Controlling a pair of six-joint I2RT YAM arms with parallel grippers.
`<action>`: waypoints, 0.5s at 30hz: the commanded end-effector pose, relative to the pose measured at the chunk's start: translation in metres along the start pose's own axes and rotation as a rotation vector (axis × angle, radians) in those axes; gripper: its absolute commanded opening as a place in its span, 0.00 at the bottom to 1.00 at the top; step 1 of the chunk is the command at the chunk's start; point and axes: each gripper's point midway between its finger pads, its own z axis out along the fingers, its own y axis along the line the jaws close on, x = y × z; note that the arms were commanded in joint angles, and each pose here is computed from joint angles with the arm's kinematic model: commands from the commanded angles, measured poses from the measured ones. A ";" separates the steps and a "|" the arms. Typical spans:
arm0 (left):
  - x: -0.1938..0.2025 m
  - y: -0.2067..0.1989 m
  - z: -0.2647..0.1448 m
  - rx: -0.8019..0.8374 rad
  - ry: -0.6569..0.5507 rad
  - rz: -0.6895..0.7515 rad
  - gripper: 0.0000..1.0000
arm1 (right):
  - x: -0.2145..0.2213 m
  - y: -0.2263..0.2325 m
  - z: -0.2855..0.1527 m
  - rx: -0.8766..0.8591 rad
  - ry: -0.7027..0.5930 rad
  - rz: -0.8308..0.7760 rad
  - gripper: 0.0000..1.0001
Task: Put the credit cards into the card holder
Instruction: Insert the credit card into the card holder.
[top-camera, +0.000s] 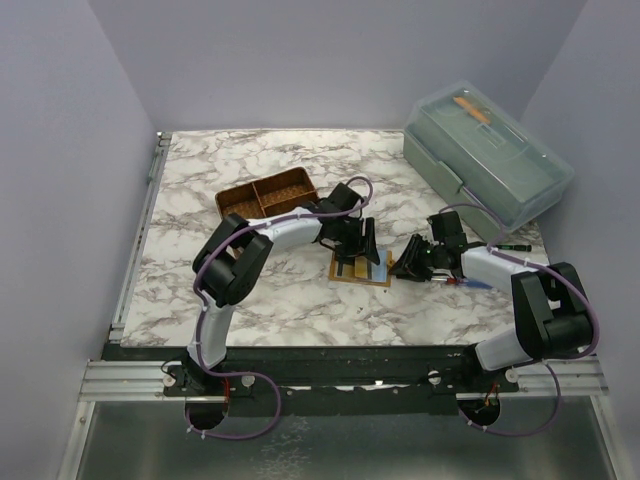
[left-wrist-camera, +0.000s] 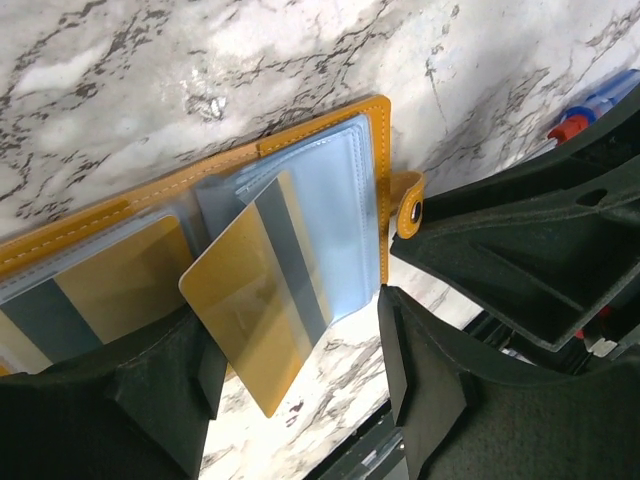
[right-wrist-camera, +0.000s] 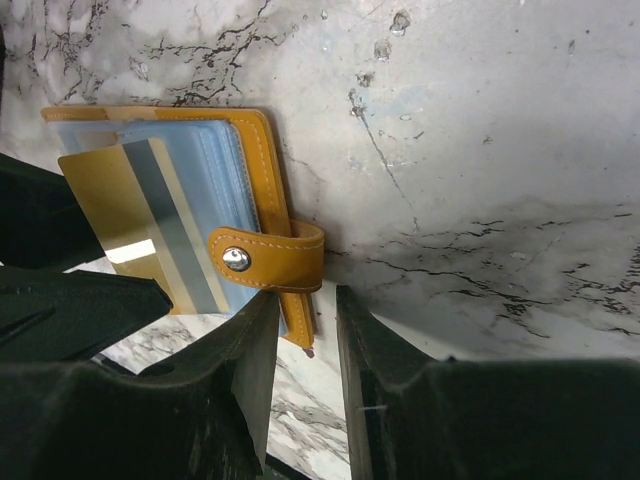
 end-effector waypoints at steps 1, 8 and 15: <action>0.011 0.024 -0.012 -0.103 0.006 0.015 0.66 | 0.023 -0.028 0.008 0.104 0.077 0.010 0.34; 0.011 0.025 -0.030 -0.097 0.011 0.010 0.88 | 0.018 -0.021 0.003 0.074 0.054 -0.018 0.35; 0.015 0.028 -0.031 -0.126 0.013 -0.001 0.95 | 0.016 -0.016 0.001 0.045 0.047 -0.055 0.37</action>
